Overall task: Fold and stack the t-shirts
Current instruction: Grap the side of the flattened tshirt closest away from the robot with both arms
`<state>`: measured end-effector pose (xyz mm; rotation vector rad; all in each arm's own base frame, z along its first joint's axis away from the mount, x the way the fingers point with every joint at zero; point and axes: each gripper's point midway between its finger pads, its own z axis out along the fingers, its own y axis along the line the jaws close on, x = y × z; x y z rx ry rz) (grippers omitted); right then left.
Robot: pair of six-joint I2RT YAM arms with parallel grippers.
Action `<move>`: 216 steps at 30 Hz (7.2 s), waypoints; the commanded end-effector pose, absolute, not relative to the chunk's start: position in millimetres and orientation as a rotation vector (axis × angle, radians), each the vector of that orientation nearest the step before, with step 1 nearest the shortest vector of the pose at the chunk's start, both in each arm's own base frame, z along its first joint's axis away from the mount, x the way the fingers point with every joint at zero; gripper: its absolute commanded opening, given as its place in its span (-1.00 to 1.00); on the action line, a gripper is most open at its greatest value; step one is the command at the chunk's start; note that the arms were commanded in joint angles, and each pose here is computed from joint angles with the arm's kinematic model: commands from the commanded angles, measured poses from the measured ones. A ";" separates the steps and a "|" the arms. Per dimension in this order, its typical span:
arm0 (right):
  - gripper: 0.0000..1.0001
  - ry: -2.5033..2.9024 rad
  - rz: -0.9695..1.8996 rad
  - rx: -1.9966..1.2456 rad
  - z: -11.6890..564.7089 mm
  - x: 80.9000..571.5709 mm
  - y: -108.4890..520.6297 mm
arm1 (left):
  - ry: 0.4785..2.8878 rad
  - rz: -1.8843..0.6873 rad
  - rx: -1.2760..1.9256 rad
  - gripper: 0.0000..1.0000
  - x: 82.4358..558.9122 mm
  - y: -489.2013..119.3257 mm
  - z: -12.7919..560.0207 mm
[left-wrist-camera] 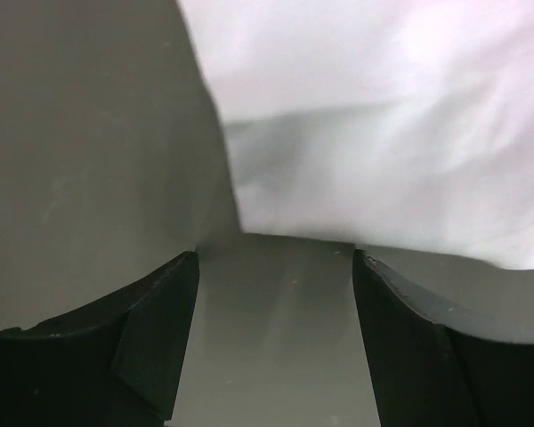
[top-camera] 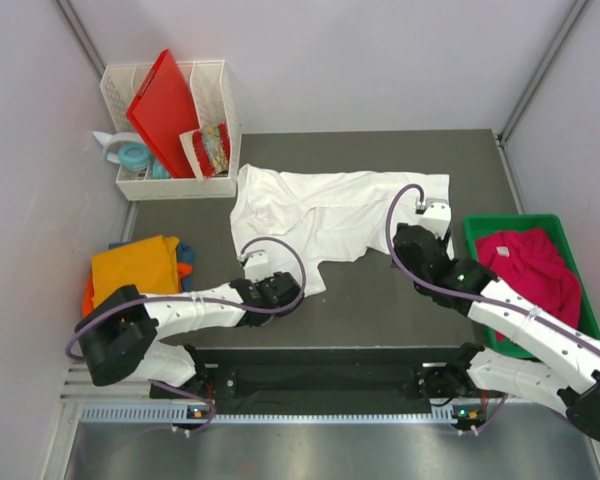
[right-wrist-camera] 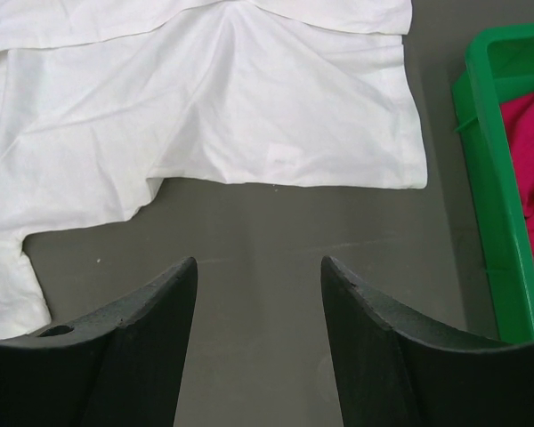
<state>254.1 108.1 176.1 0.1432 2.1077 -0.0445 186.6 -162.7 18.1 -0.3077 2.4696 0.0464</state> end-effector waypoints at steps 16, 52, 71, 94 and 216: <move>0.15 2.124 -0.046 0.122 165.8 253.1 108.3 | 2.423 0.072 -0.387 -0.33 221.4 -164.9 10.2; 0.14 2.186 -0.027 0.087 145.3 250.0 117.3 | 2.303 0.110 -0.344 0.38 260.8 -148.9 27.2; 0.14 2.218 -0.039 0.062 134.9 245.1 116.0 | 2.272 0.126 -0.289 -0.29 292.9 -156.4 14.5; 0.13 2.224 0.025 0.079 124.3 240.9 121.8 | 2.259 -0.030 -0.253 -1.00 219.6 -182.6 69.5; 0.16 2.265 -0.072 0.573 105.0 267.5 86.8 | 2.357 -0.063 -0.448 -1.00 212.6 -94.5 111.7</move>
